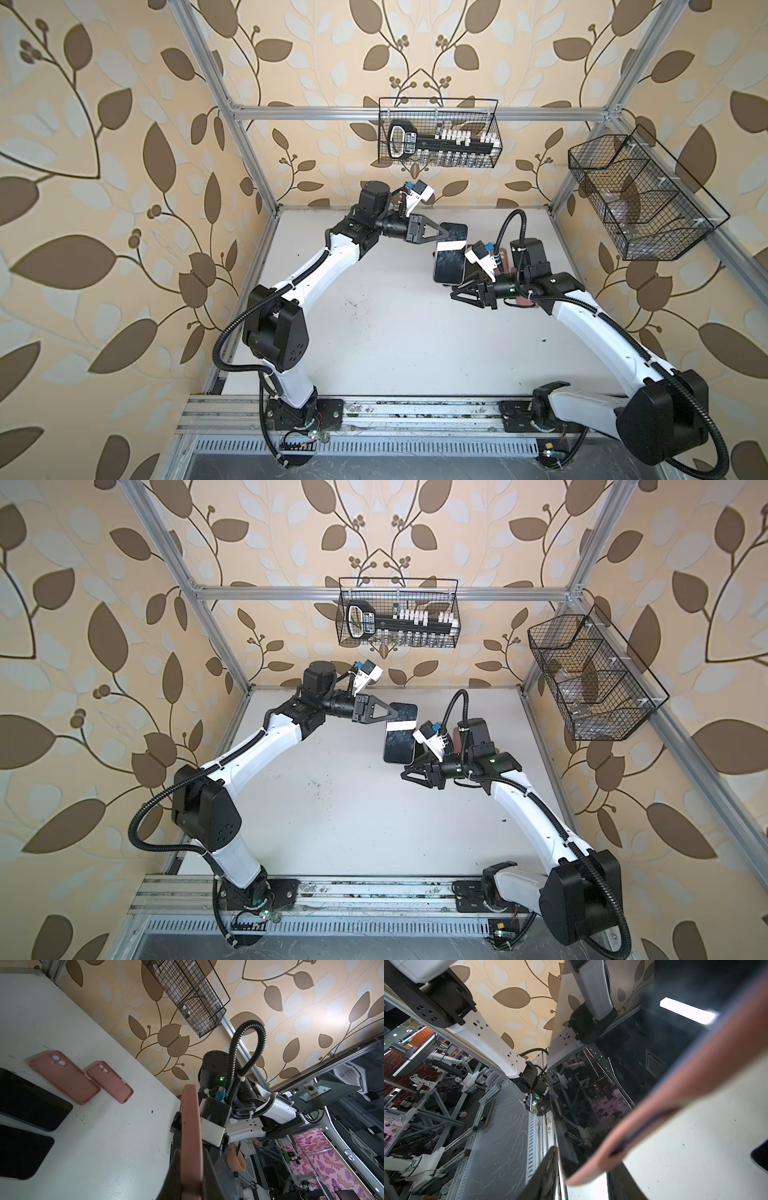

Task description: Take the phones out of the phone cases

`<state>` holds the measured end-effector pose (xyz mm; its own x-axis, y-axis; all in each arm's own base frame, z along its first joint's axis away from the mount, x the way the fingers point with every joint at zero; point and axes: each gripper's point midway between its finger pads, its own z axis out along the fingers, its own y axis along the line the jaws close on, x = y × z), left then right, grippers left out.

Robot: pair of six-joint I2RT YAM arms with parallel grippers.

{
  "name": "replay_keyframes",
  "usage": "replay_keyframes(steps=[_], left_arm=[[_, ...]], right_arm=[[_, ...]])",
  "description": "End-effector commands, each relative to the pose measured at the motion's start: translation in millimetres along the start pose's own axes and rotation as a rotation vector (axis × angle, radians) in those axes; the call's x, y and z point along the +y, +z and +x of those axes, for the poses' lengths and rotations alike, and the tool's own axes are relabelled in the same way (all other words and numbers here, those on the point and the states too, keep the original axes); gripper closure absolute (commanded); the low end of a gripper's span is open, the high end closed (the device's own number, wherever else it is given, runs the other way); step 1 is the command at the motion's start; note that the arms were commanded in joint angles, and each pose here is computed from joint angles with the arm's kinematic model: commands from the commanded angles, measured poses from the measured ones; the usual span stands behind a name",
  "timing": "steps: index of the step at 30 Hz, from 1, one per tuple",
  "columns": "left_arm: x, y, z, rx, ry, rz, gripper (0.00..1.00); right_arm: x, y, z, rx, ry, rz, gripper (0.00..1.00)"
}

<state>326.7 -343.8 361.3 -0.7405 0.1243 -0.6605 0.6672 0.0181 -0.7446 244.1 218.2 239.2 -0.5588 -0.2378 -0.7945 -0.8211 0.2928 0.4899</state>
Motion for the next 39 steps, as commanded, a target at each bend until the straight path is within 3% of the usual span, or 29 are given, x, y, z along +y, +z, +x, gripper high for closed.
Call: replay_keyframes(steps=[1, 19, 39], left_arm=[[-50, -12, -12, -0.03, 0.146, 0.061, 1.0], [-53, -14, -7, -0.025, 0.15, 0.063, 1.0], [-59, -15, -12, -0.049, 0.131, 0.064, 1.0]], right_arm=[[7, -1, -8, -0.004, -0.049, -0.02, 0.62], [10, -9, -31, -0.082, -0.09, -0.01, 0.63], [17, -10, -28, -0.082, -0.088, -0.089, 0.86]])
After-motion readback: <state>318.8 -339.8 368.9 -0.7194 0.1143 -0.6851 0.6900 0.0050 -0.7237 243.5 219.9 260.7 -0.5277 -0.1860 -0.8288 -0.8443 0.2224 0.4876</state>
